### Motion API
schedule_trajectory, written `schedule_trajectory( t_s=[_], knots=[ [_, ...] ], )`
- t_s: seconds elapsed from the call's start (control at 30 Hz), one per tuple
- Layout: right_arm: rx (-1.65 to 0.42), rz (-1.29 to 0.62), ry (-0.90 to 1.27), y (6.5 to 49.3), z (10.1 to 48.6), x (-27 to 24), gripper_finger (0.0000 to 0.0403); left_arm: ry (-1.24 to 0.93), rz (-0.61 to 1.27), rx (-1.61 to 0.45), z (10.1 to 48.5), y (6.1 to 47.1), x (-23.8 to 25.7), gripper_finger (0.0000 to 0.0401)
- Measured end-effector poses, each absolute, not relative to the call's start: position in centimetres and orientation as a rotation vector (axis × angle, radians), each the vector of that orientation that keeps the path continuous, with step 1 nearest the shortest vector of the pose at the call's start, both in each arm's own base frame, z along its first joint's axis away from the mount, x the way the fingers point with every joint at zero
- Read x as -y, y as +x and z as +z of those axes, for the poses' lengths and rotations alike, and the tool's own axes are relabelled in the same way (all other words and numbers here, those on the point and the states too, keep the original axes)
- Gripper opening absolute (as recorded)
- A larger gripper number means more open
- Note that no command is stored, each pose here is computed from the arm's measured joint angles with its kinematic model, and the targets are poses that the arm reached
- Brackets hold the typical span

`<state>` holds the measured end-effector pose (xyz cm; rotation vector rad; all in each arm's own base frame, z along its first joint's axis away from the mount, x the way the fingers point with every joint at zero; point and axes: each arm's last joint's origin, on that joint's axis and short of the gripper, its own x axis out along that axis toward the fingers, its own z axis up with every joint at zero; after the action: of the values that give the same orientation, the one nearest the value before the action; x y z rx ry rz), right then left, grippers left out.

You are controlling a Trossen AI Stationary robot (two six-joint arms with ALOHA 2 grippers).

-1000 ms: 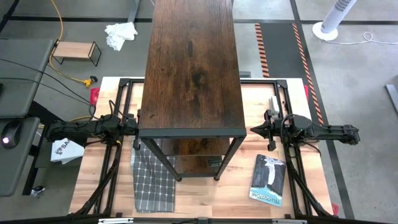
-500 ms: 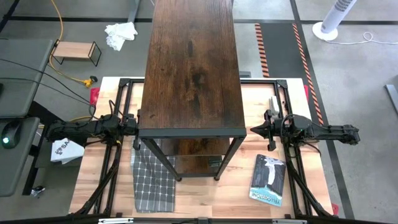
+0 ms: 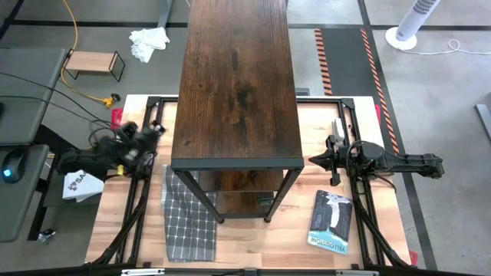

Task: Shelf spices
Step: Adjust the shelf

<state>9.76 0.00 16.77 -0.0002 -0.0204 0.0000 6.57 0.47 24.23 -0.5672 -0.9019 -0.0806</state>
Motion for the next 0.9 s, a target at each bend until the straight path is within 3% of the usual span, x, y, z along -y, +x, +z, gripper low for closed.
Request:
schedule_trajectory(
  t_s=[0.1,0.2,0.27,0.37,0.47,0.57,0.8,0.9],
  knots=[
    [0.02,0.0,-0.001,9.8,16.8,0.0,0.0,-0.681,-0.041,1.018,24.7,5.8,-0.8,0.0005],
    [0.021,0.0,0.0,9.8,16.8,0.0,0.0,-0.801,-0.078,0.98,25.0,6.2,-0.8,0.0005],
    [0.02,0.0,0.0,9.8,16.8,0.0,0.0,-0.884,-0.21,0.878,25.7,6.6,-0.5,0.0005],
    [0.02,0.0,0.0,9.8,16.8,0.0,0.0,-0.992,-0.373,0.526,27.5,7.8,0.3,0.0002],
    [0.02,0.0,-0.001,9.8,16.8,0.0,0.0,-0.952,-0.294,0.213,30.2,8.7,0.7,0.0001],
    [0.02,0.0,0.0,9.8,16.8,0.0,0.0,-0.841,-0.213,0.026,33.7,9.0,0.9,0.0001],
    [0.035,-0.018,-0.024,9.8,16.9,0.1,0.0,-0.71,0.058,-0.019,42.1,9.5,0.4,0.0001],
    [0.24,-0.13,0.087,9.5,18.8,0.5,0.0,-0.695,0.123,-0.011,44.7,9.6,0.2,0.0]
  ],
)
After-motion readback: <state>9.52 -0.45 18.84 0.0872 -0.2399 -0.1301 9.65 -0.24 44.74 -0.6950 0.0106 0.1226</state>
